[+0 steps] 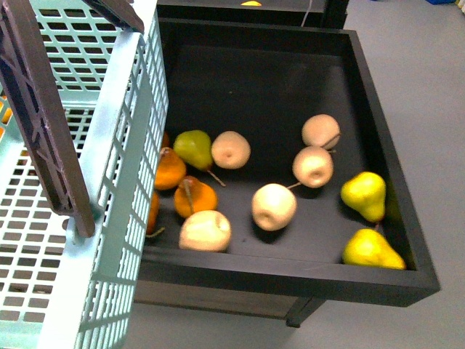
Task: Pick mango and avocado into basket
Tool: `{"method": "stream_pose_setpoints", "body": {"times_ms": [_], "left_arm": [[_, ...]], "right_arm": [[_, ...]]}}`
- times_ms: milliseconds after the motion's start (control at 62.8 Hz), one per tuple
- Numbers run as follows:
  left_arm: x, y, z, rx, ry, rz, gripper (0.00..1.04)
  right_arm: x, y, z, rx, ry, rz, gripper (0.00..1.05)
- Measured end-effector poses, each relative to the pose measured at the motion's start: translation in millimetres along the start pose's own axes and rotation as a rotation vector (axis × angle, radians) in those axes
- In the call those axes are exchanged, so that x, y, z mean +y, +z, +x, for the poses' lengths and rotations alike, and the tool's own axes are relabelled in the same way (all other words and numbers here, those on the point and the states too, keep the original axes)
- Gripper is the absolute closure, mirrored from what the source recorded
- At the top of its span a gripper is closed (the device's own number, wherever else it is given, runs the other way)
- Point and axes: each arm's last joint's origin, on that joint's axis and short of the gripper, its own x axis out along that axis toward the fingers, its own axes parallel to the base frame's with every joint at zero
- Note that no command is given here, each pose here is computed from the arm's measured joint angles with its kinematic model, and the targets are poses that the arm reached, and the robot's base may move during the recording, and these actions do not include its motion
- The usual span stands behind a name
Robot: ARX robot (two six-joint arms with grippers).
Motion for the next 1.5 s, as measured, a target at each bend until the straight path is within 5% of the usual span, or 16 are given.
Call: {"method": "stream_pose_setpoints", "body": {"times_ms": [1497], "left_arm": [[0.1, 0.1, -0.2, -0.001, 0.0, 0.0, 0.9]], "right_arm": [[0.0, -0.1, 0.0, 0.002, 0.001, 0.0, 0.09]]}}
